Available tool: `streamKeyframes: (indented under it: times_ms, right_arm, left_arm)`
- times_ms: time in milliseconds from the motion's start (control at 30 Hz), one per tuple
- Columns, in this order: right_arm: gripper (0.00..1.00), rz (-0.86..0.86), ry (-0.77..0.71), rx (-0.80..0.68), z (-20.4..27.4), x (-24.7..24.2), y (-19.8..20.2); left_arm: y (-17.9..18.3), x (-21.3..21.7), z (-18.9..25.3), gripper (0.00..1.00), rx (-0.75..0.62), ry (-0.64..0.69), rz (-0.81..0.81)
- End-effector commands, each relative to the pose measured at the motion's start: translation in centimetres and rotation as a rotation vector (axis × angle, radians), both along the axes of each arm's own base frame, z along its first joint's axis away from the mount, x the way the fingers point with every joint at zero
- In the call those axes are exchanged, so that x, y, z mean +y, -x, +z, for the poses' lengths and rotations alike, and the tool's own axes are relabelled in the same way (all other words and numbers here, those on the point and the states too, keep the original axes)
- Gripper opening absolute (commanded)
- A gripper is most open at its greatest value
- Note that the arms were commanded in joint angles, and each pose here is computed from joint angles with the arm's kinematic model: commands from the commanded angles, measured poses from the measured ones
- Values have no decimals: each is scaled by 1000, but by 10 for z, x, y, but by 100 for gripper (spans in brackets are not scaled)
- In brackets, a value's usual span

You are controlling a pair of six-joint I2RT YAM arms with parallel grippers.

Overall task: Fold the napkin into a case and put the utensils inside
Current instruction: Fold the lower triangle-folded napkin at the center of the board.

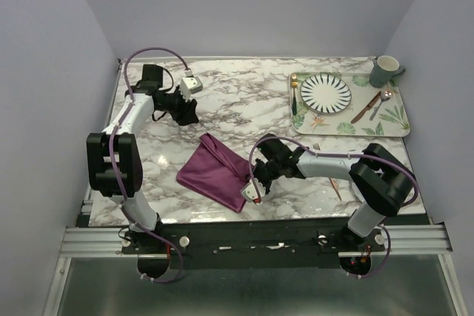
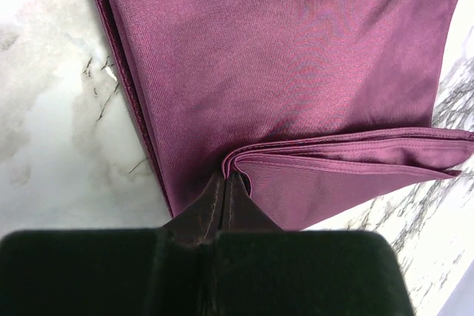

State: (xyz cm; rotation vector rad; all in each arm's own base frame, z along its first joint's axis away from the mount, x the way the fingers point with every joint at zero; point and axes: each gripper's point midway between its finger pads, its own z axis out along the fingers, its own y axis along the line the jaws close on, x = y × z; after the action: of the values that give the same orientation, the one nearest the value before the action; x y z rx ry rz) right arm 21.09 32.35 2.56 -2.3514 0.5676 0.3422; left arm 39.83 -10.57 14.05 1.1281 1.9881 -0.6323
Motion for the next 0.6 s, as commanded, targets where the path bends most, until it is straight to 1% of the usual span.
streamKeyframes:
  times_ms: [0,100,200,567]
  right_arm:
    - [1,17,-1,-35,3,0,2]
    - [1,6,-4,-28,4,-1,1]
    - [1,4,-7,-28,6,0,1]
    - [1,0,-13,-25,6,-1,2]
  left_arm:
    - [4,-17,-19,56,-3,-59,-136]
    - [6,-30,-34,53,-12,-103,-209]
    - [9,-37,-46,53,-3,-131,-249]
    - [15,-48,-76,52,23,-182,-320]
